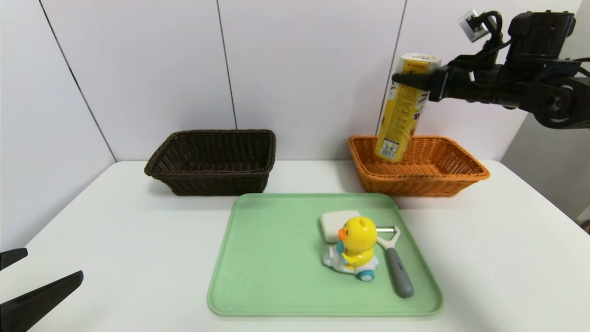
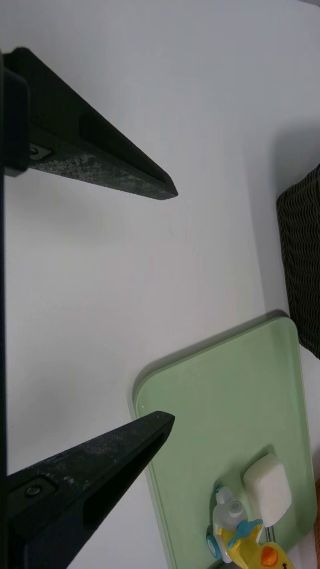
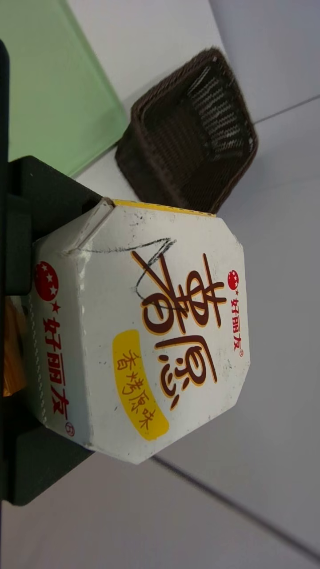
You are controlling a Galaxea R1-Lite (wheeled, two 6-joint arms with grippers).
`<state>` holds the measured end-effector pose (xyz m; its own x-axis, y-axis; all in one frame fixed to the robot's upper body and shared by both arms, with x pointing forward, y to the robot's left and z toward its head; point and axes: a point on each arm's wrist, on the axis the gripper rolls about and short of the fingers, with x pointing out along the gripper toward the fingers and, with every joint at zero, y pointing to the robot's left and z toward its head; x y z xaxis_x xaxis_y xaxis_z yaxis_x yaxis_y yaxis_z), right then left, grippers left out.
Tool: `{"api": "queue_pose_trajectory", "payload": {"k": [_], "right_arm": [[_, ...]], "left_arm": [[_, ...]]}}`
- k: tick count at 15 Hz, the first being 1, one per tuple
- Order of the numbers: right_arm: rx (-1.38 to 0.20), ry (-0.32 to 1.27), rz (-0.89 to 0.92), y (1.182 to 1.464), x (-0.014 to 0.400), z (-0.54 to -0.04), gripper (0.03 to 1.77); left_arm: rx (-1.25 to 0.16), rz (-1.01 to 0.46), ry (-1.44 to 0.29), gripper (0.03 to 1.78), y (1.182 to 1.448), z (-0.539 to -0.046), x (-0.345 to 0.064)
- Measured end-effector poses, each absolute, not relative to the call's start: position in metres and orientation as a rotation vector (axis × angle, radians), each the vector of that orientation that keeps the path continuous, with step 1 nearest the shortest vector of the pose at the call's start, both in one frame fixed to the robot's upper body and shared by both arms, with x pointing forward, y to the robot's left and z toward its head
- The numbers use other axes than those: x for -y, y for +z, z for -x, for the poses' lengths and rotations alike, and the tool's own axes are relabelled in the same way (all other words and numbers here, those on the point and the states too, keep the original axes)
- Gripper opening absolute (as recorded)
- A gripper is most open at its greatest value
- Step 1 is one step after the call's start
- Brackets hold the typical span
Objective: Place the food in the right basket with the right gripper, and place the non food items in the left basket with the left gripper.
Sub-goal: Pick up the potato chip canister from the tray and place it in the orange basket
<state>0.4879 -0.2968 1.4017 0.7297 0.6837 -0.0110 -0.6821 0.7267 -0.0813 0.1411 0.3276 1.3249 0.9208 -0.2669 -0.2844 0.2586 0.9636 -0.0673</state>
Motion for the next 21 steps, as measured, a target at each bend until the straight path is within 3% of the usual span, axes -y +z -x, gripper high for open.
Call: {"api": "queue_pose_trajectory", "payload": {"k": [6,21], "right_arm": [[-0.047,0.672,0.125,1.367,0.33,-0.501,0.83],[-0.036,0.624,0.117,1.331,0.354,-0.542,0.83]], "left_arm": [[-0.298,0.029,-0.271,1.69,1.325,-0.141,-0.328],[-0.33,0.032,-0.271,1.69,1.323,-0.149,-0.328]]}}
